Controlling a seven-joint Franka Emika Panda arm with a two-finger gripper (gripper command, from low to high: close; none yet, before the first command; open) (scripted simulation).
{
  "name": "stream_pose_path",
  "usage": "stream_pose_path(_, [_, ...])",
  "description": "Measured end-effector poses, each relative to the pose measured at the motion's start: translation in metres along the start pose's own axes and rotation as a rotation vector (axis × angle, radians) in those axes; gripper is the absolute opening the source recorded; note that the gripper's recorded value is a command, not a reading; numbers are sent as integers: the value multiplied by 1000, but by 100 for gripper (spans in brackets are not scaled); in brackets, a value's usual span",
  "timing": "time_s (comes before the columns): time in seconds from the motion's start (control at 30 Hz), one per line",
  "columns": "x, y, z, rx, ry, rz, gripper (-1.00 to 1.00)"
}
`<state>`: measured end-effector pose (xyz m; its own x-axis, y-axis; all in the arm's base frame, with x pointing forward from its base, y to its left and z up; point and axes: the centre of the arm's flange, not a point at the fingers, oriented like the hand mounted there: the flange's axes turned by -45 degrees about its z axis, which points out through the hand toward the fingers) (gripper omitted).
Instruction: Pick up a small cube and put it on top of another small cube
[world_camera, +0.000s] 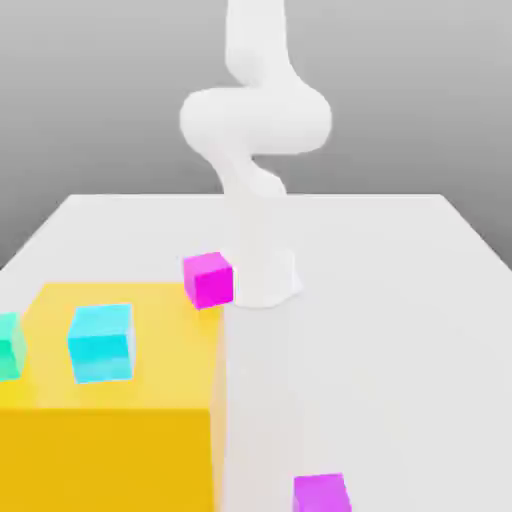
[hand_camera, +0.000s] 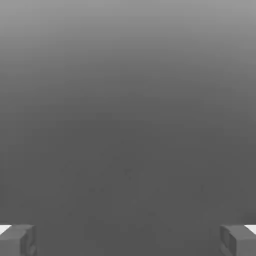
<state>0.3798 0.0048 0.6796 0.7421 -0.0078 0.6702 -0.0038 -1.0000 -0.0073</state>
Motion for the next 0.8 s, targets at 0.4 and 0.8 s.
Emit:
stream_pose_path(0.4, [-37, -27, 217, 12, -316, -38, 0])
stream_pose_path(0.8, [-163, -56, 397, 25, -627, -82, 0])
